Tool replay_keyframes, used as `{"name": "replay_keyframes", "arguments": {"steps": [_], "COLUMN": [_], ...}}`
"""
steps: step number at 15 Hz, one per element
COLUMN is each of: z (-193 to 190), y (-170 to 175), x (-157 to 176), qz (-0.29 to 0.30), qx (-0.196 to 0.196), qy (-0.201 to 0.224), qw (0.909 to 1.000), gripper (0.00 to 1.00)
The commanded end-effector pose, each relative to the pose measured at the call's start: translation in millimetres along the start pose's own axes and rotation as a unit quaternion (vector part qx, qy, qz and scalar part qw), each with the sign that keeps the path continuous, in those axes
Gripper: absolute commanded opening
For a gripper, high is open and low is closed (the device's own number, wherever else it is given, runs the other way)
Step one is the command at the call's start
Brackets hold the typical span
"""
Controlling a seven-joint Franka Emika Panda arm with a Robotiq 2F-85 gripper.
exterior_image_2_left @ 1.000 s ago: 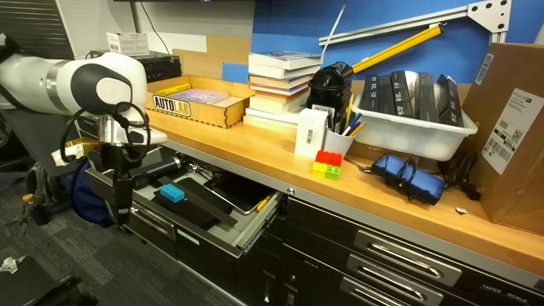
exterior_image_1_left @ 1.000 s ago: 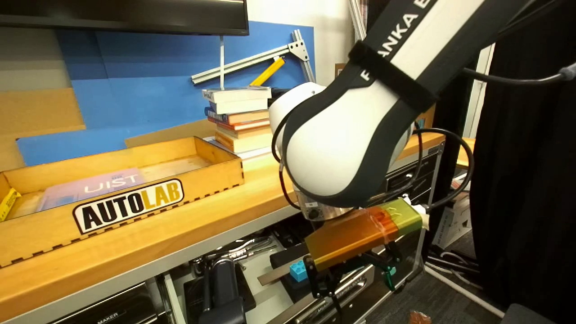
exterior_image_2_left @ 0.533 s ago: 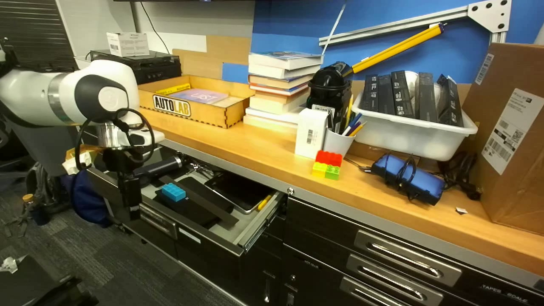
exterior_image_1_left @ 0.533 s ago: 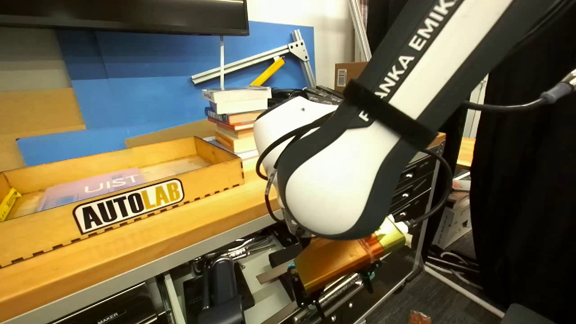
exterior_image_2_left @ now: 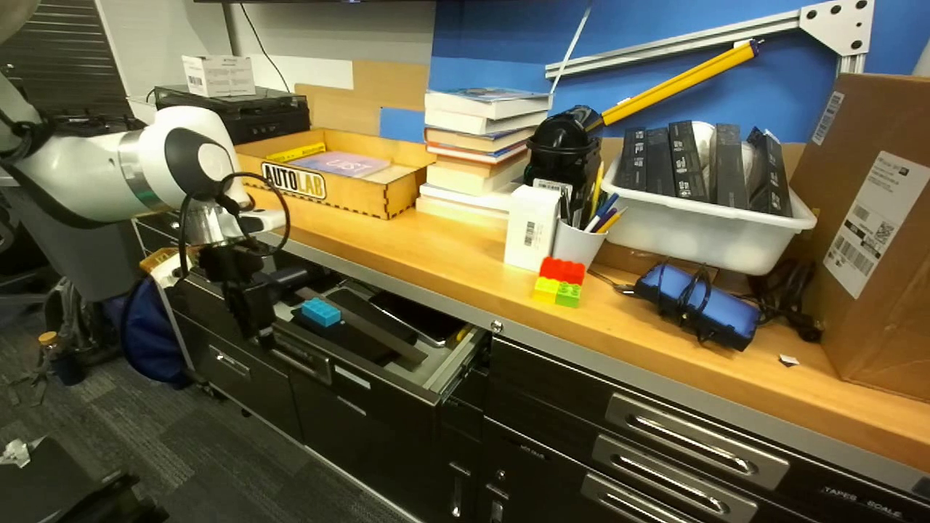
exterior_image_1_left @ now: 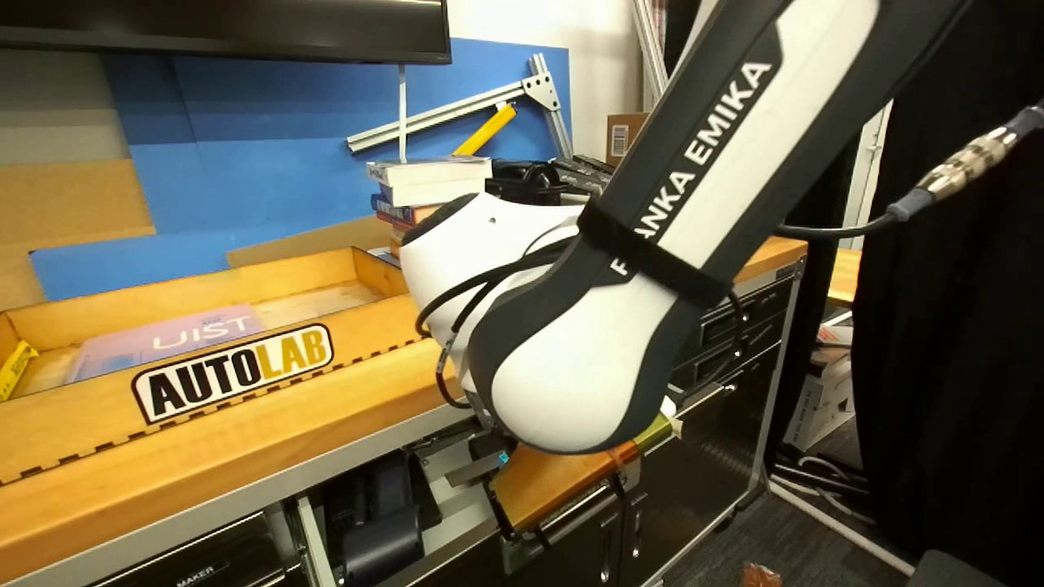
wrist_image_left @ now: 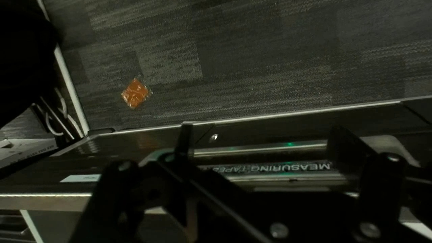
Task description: Pick up the blue object and put it in the open drawer and close it
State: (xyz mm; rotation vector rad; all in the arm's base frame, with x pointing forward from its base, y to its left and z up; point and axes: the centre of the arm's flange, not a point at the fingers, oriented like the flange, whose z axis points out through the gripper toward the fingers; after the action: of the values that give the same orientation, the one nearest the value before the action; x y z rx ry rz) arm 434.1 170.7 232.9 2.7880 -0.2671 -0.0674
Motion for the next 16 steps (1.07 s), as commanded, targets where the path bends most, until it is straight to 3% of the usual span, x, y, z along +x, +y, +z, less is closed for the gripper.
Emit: {"name": "replay_keyframes", "arguments": {"steps": [1, 7, 11, 16], "z": [-5, -9, -13, -13], "y": [-27, -55, -78, -97], "x": [37, 71, 82, 87], "qz": [0.015, 0.05, 0.063, 0.131], "qx": [-0.008, -0.021, -0.033, -0.023], "qy": [0.05, 0.108, 0.173, 0.234], "qw": [0.9986, 0.9927, 0.9823, 0.9632], "gripper": [1.0, 1.0, 1.0, 1.0]}}
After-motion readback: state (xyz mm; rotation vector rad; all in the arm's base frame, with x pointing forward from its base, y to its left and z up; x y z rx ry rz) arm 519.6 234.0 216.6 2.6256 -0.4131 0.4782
